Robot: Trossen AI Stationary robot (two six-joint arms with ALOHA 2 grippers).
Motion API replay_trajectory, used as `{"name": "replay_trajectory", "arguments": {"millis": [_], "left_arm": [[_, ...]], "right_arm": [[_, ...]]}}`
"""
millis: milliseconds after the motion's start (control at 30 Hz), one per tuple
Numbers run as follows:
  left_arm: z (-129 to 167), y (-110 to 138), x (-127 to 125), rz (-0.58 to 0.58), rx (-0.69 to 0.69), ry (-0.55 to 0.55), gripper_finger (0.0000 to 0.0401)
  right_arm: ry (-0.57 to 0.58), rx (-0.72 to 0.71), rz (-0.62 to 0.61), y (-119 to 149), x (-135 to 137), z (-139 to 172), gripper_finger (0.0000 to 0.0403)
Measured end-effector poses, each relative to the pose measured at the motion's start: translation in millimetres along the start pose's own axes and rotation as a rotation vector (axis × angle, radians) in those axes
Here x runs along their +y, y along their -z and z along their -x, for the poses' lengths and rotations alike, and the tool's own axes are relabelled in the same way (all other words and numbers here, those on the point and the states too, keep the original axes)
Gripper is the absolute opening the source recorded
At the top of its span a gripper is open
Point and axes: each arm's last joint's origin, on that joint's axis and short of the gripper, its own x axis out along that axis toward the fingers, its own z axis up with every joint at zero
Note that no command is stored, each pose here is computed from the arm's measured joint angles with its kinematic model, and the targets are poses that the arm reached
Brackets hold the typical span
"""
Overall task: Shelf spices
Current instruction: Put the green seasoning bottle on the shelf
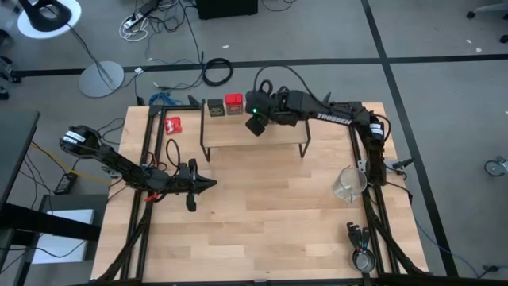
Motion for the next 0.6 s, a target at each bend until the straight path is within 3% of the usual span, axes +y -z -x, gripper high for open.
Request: {"name": "replay_trajectory", "arguments": {"millis": [600], "left_arm": [[0, 0, 0, -0.001, 0.003, -0.002, 0.0001]], "right_arm": [[0.044, 0.040, -0.092, -14, -56, -29, 0.0200]]}}
